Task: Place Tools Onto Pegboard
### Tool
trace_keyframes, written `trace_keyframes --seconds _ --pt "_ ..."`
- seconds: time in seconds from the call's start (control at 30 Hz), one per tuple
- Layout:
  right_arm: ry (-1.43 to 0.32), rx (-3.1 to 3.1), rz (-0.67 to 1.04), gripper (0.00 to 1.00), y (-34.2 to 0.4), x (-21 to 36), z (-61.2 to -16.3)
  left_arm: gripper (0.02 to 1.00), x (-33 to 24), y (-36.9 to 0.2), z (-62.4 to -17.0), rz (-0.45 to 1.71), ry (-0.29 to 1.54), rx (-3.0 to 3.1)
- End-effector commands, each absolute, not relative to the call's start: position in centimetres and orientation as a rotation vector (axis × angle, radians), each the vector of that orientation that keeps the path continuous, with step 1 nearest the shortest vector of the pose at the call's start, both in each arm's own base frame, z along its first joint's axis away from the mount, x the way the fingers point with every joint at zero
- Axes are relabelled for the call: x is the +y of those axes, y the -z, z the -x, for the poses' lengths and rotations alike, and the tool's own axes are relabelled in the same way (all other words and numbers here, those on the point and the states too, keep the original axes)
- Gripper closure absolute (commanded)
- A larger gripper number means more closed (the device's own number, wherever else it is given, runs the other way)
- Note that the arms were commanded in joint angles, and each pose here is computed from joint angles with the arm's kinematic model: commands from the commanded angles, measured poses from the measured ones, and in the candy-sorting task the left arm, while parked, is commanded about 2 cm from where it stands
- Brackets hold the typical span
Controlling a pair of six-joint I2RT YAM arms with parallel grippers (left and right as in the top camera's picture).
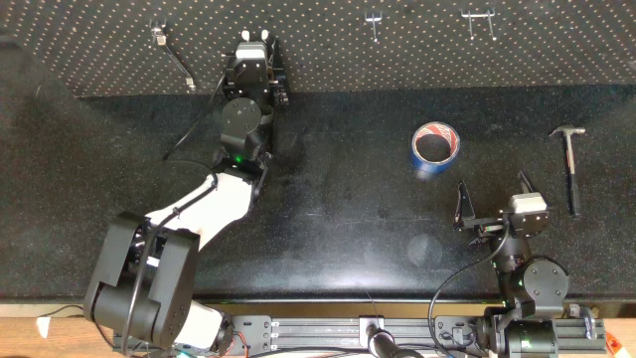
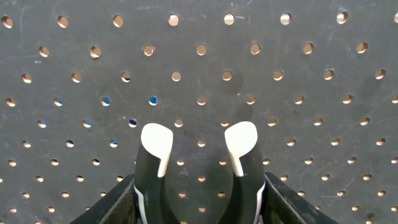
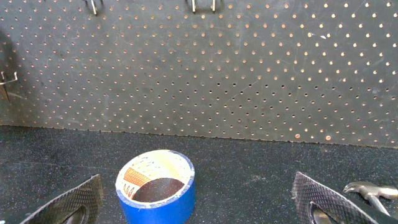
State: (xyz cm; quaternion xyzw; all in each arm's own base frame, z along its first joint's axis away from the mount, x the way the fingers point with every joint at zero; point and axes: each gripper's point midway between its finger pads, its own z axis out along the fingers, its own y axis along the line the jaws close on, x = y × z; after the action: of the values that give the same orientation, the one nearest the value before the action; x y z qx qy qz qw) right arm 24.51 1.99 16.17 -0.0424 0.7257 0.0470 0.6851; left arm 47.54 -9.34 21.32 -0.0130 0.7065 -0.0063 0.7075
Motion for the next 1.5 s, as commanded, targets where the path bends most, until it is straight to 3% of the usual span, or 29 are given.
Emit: trace_keyframes --seconds 0.03,0.13,0.17,0.2,0.43,0.6,0.67,0.87,1.17,1.5 --pt "-0.11 1.626 0.087 0.009 -16.0 2.0 -24.5 0.989 -9.4 -22.6 -48.1 0.034 0.028 1.535" --pt "-0.11 1.626 0.087 0.007 -16.0 2.0 -24.5 0.812 -9.4 -22.6 -48.1 0.034 0.028 1.535" --pt "-0.11 1.626 0.087 0.007 -16.0 2.0 -24.5 0.649 -9.4 -22.6 -48.1 0.034 0.028 1.535" --pt "-0.109 1.626 0.088 0.007 -16.0 2.0 -24.5 0.546 -9.4 -22.6 -48.1 0.034 0.028 1.535" --pt "-0.11 1.626 0.087 0.007 -16.0 2.0 -24.5 0.299 -9.4 -22.6 -48.1 0.034 0.028 1.535" --pt "-0.11 1.626 0.087 0.009 -16.0 2.0 -24.5 0.218 -9.4 -22.6 -48.1 0.034 0.028 1.535" --pt "-0.11 1.626 0.087 0.007 -16.0 2.0 -24.5 0.034 -9.4 -22.6 -48.1 0.034 0.027 1.535" --pt "-0.11 1.626 0.087 0.007 -16.0 2.0 -24.5 0.023 -8.7 -24.2 -47.7 0.047 0.025 1.512" --pt "-0.11 1.626 0.087 0.007 -16.0 2.0 -24.5 0.023 -5.0 -28.6 -43.0 0.067 -0.04 1.612" --pt "-0.11 1.626 0.087 0.007 -16.0 2.0 -24.5 0.023 -2.1 -25.3 -34.8 0.046 -0.091 1.804"
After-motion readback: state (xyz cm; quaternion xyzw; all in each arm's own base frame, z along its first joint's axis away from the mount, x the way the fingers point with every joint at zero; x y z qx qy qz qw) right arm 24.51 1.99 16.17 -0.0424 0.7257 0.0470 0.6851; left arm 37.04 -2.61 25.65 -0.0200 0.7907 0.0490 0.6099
